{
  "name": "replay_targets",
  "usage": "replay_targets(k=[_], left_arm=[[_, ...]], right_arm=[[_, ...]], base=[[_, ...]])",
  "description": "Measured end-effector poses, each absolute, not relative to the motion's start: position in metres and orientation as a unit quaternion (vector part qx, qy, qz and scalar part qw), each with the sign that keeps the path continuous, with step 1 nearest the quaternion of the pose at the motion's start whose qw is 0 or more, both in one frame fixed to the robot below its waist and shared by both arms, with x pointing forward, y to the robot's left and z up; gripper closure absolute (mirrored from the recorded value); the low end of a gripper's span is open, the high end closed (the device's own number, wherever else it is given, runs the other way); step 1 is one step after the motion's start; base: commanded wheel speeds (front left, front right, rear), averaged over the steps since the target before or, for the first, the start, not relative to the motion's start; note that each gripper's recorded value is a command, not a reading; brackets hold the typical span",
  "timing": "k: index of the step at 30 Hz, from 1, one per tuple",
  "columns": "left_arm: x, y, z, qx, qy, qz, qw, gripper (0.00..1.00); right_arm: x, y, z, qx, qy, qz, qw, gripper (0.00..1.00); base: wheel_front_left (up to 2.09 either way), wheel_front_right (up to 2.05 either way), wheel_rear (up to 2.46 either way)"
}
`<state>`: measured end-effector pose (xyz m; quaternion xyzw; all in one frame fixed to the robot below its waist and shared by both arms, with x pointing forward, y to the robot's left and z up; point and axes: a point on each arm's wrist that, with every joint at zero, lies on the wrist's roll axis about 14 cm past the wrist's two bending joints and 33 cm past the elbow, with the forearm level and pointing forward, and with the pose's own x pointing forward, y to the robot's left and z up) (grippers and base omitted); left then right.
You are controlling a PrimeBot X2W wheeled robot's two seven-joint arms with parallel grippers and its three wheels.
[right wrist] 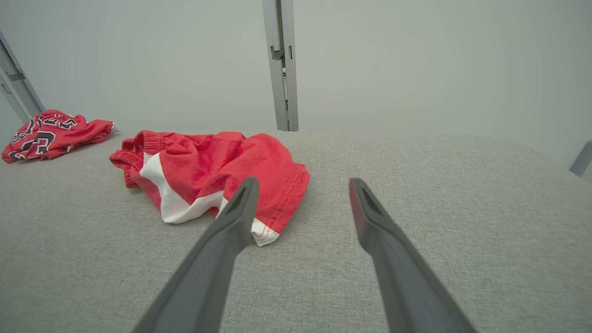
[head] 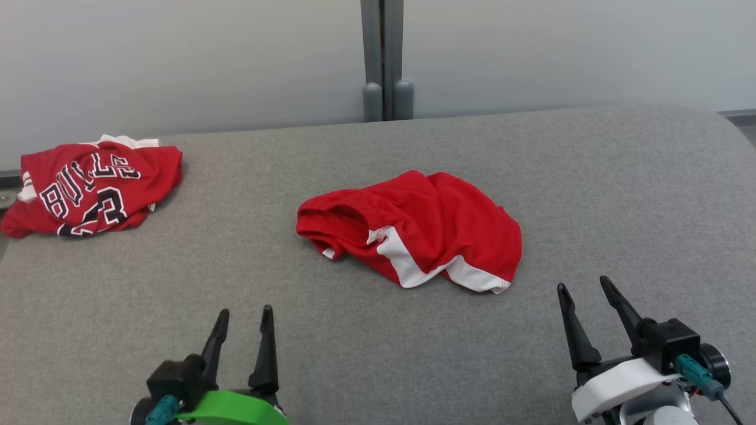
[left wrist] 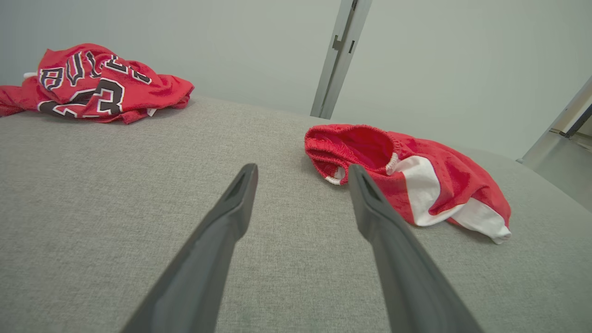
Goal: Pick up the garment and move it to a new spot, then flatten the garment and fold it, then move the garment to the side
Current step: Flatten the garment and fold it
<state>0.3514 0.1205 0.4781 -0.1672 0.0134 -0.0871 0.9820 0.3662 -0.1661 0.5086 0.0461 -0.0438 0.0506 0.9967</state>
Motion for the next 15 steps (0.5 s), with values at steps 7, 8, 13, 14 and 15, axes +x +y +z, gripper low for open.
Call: replay_targets(k=[7, 8, 13, 14, 15], left_arm=[[0.378, 0.071, 0.483, -0.124, 0.021, -0.178, 0.976, 0.0], [0.383, 0.062, 0.482, -0.116, 0.028, -0.192, 0.974, 0.0], [0.409, 0.034, 0.477, -0.09, 0.059, -0.237, 0.965, 0.0], [0.413, 0.031, 0.474, -0.088, 0.067, -0.241, 0.964, 0.0], [0.417, 0.026, 0.471, -0.085, 0.076, -0.249, 0.962, 0.0]], right_arm=[[0.369, -0.165, 0.507, 0.046, -0.041, 0.052, 0.997, 0.0], [0.369, -0.166, 0.507, 0.045, -0.04, 0.05, 0.997, 0.0], [0.372, -0.171, 0.505, 0.044, -0.038, 0.043, 0.997, 0.0], [0.373, -0.173, 0.505, 0.043, -0.038, 0.041, 0.998, 0.0], [0.374, -0.175, 0.504, 0.042, -0.037, 0.037, 0.998, 0.0]], base=[[0.0, 0.0, 0.0], [0.0, 0.0, 0.0], [0.0, 0.0, 0.0], [0.0, 0.0, 0.0], [0.0, 0.0, 0.0]])
